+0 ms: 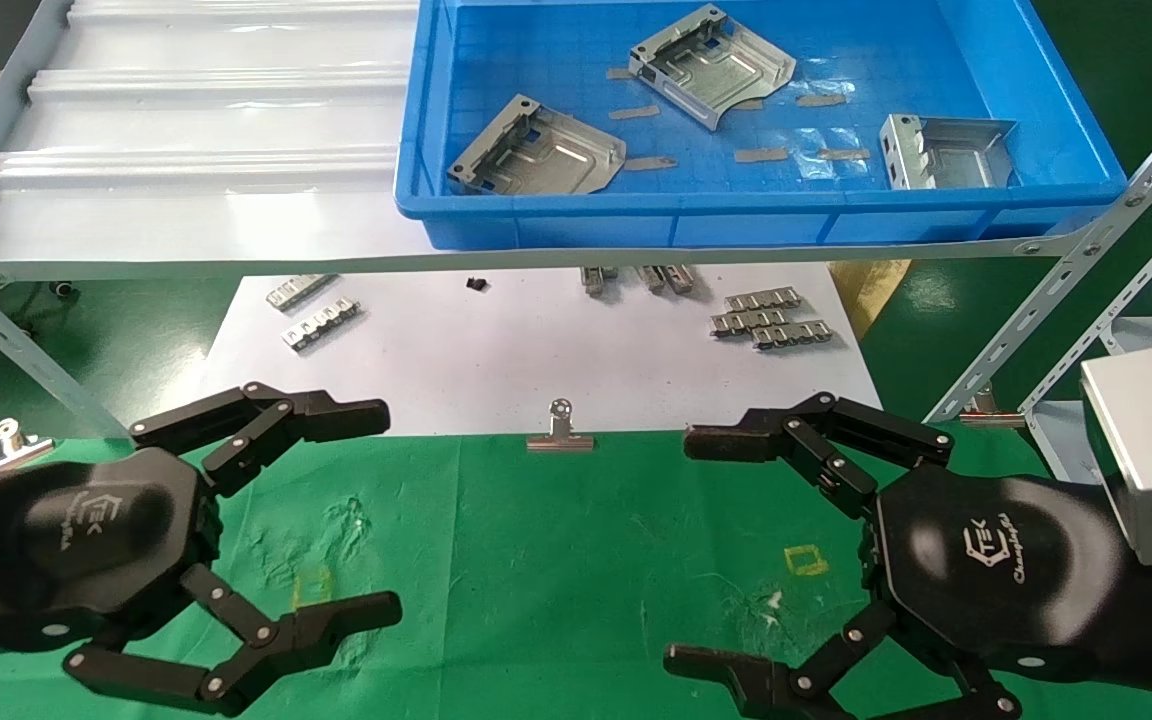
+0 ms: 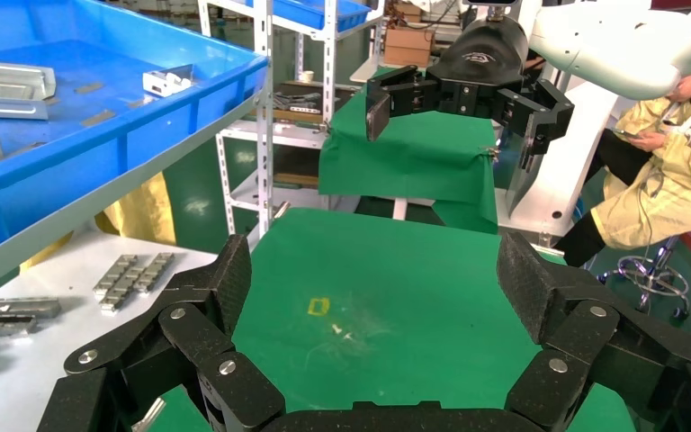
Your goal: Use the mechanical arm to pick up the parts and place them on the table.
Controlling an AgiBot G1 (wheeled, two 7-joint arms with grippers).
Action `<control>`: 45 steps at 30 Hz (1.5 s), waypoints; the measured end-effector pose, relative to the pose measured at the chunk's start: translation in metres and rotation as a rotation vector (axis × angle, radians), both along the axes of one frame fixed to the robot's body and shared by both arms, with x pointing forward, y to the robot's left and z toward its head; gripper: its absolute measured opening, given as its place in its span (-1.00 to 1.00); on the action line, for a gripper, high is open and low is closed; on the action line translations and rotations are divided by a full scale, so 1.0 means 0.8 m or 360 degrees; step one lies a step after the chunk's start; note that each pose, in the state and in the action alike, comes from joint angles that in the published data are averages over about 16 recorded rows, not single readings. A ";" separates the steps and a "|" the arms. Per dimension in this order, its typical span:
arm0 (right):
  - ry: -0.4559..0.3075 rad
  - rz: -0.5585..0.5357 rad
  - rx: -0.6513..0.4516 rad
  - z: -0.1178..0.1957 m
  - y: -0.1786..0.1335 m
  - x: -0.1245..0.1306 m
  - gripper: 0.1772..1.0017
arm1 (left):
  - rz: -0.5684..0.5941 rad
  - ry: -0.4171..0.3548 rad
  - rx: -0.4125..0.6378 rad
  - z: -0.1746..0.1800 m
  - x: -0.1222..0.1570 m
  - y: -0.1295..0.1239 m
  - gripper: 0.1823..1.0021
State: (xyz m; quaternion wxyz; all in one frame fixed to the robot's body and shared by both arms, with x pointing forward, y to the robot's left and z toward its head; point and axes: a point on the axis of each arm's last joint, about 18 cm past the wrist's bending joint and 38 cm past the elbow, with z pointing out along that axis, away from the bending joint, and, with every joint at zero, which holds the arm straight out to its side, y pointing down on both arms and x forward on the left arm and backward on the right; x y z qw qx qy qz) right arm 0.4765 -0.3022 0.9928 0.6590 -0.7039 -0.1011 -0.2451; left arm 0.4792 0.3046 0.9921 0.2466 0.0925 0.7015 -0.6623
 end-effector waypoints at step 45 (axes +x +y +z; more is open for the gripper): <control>0.0000 0.0000 0.0000 0.000 0.000 0.000 1.00 | 0.0000 0.0000 0.0000 0.000 0.000 0.000 0.60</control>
